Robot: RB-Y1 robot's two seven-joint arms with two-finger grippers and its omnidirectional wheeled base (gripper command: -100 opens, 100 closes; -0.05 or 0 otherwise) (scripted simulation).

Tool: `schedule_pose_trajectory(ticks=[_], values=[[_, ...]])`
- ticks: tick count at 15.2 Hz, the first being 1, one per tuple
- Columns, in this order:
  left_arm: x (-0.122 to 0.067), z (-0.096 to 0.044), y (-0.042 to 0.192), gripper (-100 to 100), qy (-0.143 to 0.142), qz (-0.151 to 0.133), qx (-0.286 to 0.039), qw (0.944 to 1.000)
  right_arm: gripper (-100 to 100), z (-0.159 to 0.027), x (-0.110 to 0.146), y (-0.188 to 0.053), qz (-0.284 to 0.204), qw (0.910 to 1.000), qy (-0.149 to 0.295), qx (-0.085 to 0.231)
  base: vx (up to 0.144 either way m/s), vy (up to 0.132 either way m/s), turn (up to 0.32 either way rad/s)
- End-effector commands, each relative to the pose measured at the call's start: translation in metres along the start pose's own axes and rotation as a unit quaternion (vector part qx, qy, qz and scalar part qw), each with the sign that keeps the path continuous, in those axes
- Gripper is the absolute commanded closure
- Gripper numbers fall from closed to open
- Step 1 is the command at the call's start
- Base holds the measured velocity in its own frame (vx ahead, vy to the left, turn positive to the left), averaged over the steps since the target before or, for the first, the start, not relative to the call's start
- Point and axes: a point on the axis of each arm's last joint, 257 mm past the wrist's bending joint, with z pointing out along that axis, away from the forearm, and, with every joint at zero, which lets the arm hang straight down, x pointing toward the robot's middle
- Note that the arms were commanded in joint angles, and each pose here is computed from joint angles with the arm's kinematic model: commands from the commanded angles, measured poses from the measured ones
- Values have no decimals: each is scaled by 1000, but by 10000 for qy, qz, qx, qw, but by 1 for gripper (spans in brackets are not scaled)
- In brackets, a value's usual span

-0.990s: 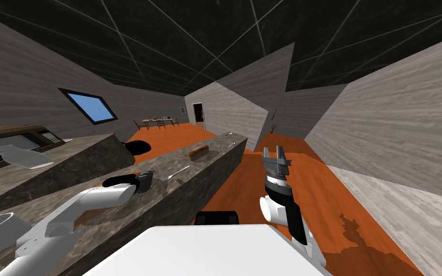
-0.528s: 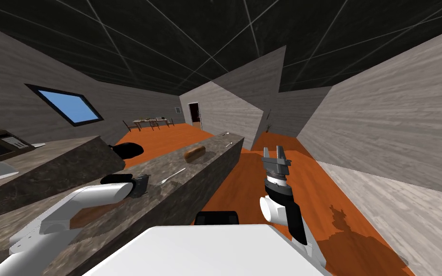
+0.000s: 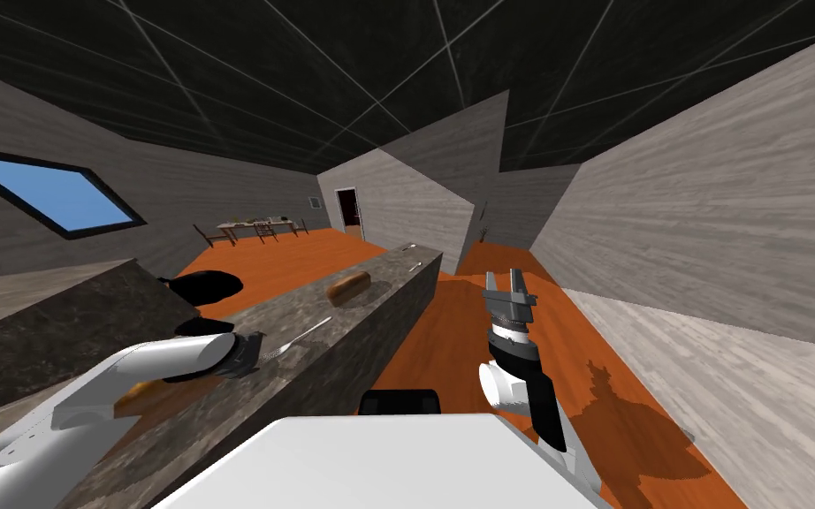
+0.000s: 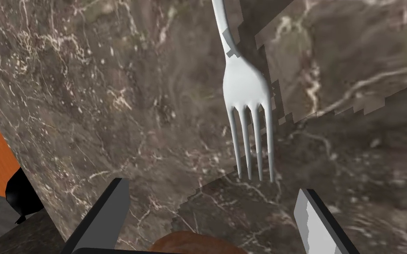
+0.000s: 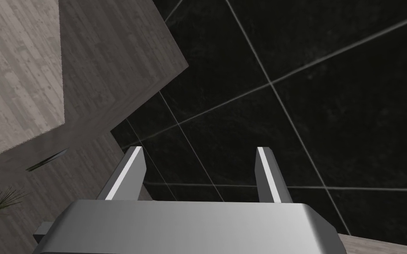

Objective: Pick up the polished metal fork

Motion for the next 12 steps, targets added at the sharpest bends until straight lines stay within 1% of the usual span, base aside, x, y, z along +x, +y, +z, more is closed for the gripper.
schedule_pose_trajectory(ticks=[1, 2, 4, 5, 6, 7, 8, 9, 10, 11, 12], values=[[-4, 0, 9, -100, -53, -67, -200, 9998, 0, 0, 0, 0, 0, 10000, 0, 0, 26, 2, -48], [-10, 0, 13, -100, -60, -240, -359, 9991, 0, 0, 0, 0, 0, 10000, 0, 0, 33, -5, -136], [-12, -1, 20, -100, -105, -239, -493, 9984, 0, 0, 0, 0, 0, 10000, 0, 0, 37, -3, -97], [-17, -2, 25, -100, -114, -403, -664, 9969, 0, 0, 0, 0, 0, 10000, 0, 0, 38, -7, -144], [-18, -3, 30, -100, -144, -401, -755, 9962, 0, 0, 0, 0, 0, 10000, 0, 0, 42, -2, -134], [-18, -3, 31, -100, -151, -401, -774, 9961, 0, 0, 0, 0, 0, 10000, 0, 0, 32, 5, -37], [-23, -4, 37, -100, -161, -554, -958, 9937, 0, 0, 0, 0, 0, 10000, 0, 0, 36, 8, -122], [-24, -5, 42, -100, -189, -552, -1041, 9928, 0, 0, 0, 0, 0, 10000, 0, 0, 40, 11, -140], [-24, -5, 42, -100, -189, -552, -1041, 9928, 0, 0, 0, 0, 0, 10000, 0, 0, 29, 8, -52], [-28, -7, 50, -100, -207, -692, -1251, 9895, 0, 0, 0, 0, 0, 10000, 0, 0, 38, 2, -112], [-29, -8, 52, -100, -221, -691, -1293, 9890, 0, 0, 0, 0, 0, 10000, 0, 0, 40, 3, -113]])
